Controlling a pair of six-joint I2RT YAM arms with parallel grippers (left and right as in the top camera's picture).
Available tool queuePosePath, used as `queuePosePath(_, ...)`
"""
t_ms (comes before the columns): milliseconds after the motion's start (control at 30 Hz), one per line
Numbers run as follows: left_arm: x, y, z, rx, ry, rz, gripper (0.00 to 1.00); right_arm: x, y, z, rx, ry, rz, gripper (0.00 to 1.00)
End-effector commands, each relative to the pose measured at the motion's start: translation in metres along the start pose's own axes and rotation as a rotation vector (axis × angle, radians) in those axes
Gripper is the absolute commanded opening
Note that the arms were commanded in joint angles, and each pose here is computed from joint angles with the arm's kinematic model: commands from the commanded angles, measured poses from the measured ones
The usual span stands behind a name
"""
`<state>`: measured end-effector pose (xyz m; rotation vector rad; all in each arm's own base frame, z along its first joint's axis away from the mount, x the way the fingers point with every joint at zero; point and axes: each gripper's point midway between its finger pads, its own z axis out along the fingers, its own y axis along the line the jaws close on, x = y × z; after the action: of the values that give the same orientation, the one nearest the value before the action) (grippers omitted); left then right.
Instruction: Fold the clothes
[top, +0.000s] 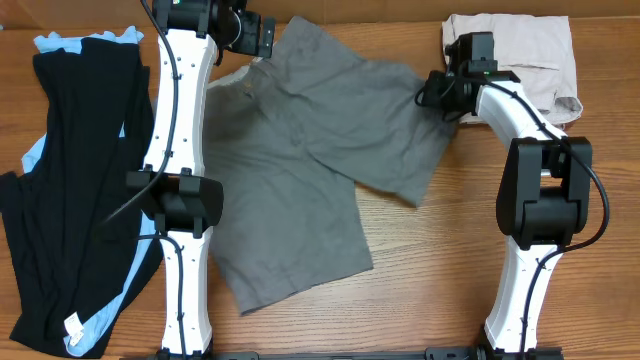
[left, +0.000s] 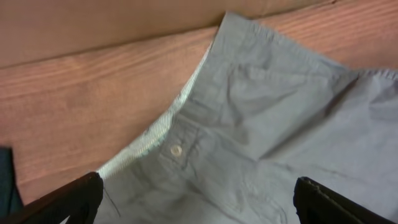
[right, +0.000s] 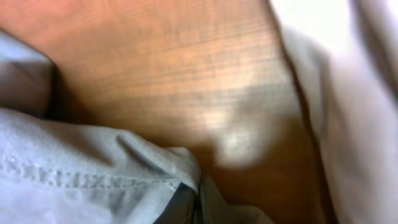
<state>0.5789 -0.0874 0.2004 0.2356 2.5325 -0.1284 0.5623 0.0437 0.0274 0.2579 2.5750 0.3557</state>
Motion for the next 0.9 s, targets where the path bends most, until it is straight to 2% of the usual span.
queuePosePath(0,-0.016,0.001,-0.009,0.002,-0.066,0.024,1.0,-0.029,0.005,-0.004,0.003,-0.088,-0.001,0.04)
queuePosePath(133,-0.024,0.001,-0.006,0.0,-0.097,0.027,1.0,-0.044,0.008,-0.015,0.002,-0.108,0.007,0.04)
queuePosePath(200,-0.024,0.002,0.002,-0.001,-0.1,0.043,1.0,-0.045,0.013,-0.023,-0.002,-0.078,0.008,0.31)
queuePosePath(233,-0.024,0.003,0.008,-0.001,-0.098,0.052,1.0,-0.046,0.016,-0.029,-0.01,-0.06,-0.003,0.54)
queuePosePath(267,-0.022,0.003,0.017,-0.001,-0.094,0.06,1.0,-0.046,0.018,-0.035,-0.008,-0.04,-0.007,0.82)
queuePosePath(300,-0.021,0.003,0.022,0.0,-0.09,0.069,1.0,-0.047,0.02,-0.041,-0.005,-0.029,-0.007,0.97)
queuePosePath(333,-0.017,0.003,0.033,0.002,-0.078,0.082,1.0,-0.048,0.022,-0.05,-0.001,-0.012,-0.009,1.0)
queuePosePath(600,0.029,0.002,0.113,0.063,0.054,0.155,1.0,-0.049,0.048,-0.119,-0.036,0.093,-0.034,1.0)
queuePosePath(867,0.057,0.009,0.154,0.057,0.119,0.24,1.0,-0.027,0.056,-0.135,-0.022,0.182,-0.04,1.0)
